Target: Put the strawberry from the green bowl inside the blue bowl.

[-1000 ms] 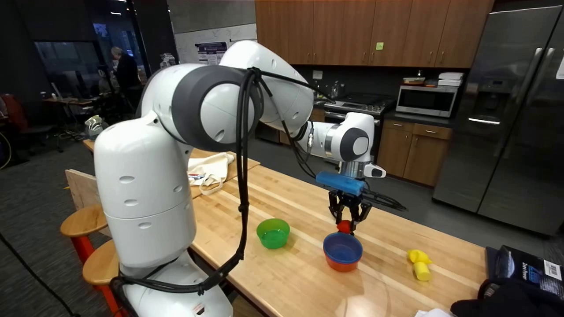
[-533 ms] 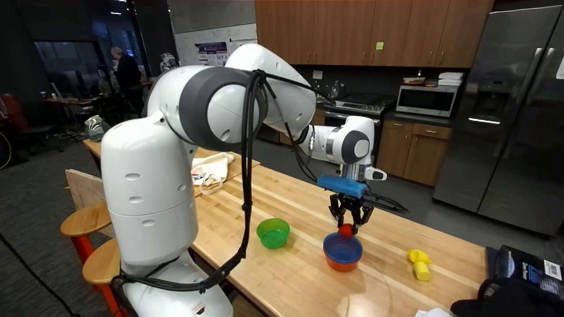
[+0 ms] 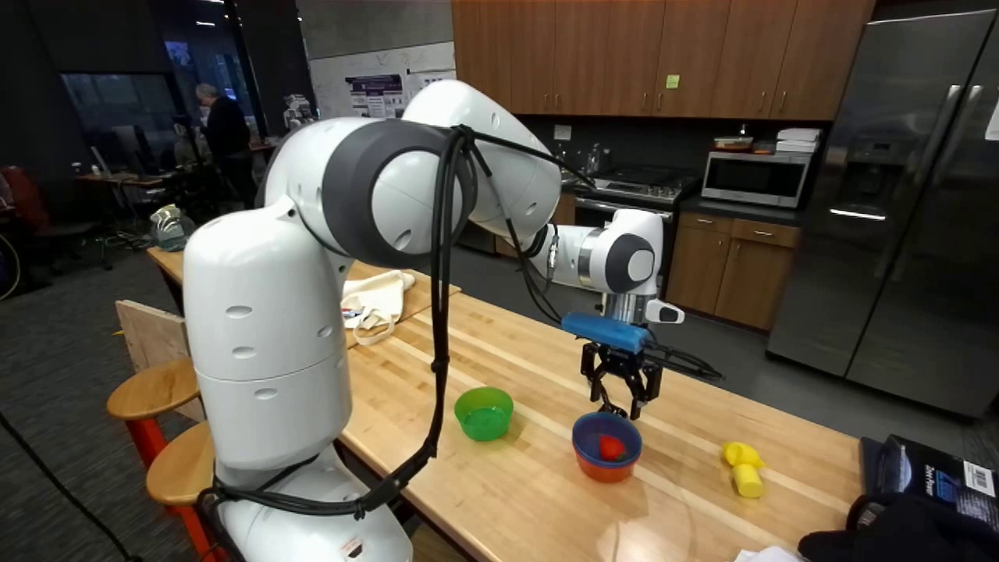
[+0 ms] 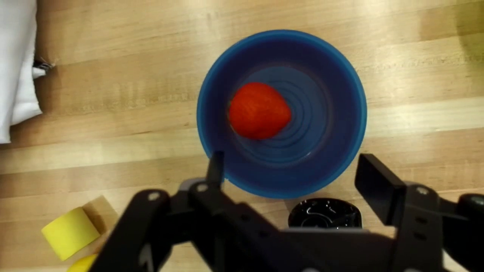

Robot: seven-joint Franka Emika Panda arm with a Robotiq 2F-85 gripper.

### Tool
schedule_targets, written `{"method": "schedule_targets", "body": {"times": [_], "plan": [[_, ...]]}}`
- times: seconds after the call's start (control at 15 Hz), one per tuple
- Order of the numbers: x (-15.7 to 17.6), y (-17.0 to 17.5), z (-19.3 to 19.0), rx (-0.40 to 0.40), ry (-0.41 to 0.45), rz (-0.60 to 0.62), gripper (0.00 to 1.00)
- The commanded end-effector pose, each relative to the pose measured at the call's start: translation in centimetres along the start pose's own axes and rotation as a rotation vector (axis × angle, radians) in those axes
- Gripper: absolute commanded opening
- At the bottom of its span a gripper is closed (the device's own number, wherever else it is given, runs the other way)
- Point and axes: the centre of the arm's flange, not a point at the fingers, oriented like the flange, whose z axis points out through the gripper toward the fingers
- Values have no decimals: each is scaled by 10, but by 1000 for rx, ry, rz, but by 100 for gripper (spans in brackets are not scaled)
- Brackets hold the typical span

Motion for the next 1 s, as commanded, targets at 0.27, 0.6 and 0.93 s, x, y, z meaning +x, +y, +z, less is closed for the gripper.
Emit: {"method": "schedule_targets", "body": {"times": [0.27, 0.6, 0.93], "plan": [[-6, -7, -27, 72, 11, -169, 100], [-30, -19, -52, 76, 123, -437, 100], [-62, -23, -73, 80, 257, -670, 100]]}}
